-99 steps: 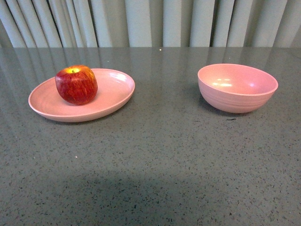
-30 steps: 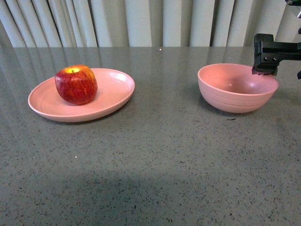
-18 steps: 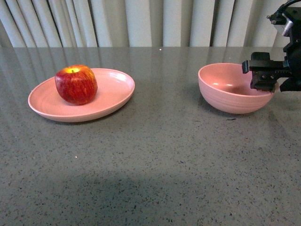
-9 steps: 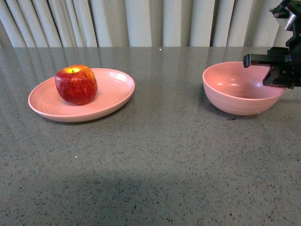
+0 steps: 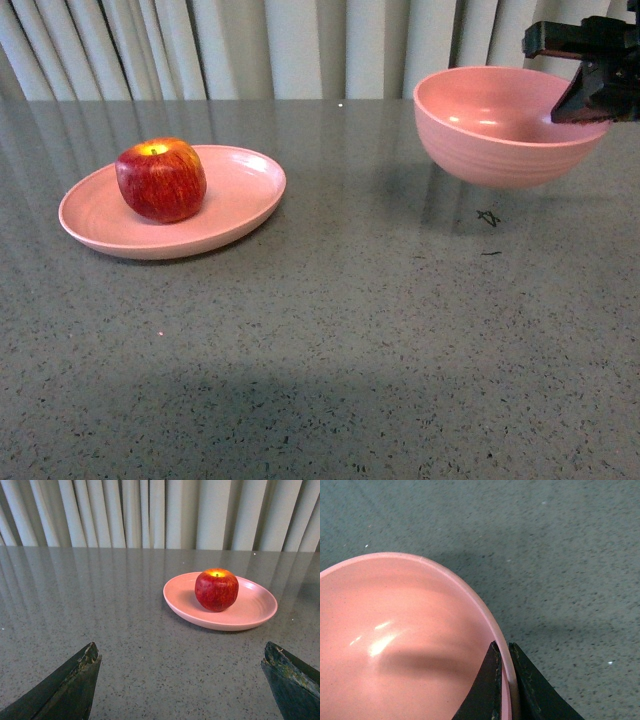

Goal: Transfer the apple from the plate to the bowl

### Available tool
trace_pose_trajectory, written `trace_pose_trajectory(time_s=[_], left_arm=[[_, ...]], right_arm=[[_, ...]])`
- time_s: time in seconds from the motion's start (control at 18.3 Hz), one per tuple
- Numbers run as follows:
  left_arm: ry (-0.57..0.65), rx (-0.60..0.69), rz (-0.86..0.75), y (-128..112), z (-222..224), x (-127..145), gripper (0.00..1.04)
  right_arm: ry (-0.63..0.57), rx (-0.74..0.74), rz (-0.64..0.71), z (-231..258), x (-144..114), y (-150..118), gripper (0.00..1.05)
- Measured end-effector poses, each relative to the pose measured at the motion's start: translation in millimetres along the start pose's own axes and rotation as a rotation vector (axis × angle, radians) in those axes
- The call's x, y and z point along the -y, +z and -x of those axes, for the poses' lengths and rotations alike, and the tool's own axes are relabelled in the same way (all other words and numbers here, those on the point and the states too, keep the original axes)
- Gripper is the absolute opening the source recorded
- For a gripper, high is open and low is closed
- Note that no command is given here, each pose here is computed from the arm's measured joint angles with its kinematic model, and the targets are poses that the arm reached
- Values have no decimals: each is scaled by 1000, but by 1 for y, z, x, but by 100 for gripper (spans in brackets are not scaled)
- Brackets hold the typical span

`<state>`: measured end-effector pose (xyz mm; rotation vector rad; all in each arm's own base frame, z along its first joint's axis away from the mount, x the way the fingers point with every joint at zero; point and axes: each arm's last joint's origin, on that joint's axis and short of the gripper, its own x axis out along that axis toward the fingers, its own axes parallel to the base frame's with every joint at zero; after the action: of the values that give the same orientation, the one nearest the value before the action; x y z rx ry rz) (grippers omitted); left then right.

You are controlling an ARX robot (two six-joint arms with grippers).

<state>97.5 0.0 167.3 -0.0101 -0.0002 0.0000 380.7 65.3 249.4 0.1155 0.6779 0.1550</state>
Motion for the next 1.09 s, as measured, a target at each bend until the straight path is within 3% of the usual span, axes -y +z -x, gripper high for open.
trace_pose_trajectory(time_s=[0.44, 1.09], left_arm=[[0, 0, 0, 0, 0, 0, 98], [0, 0, 0, 0, 0, 0, 98]], right_arm=[[93, -80, 77, -19, -63, -15, 3], [100, -119, 64, -40, -86, -12, 3]])
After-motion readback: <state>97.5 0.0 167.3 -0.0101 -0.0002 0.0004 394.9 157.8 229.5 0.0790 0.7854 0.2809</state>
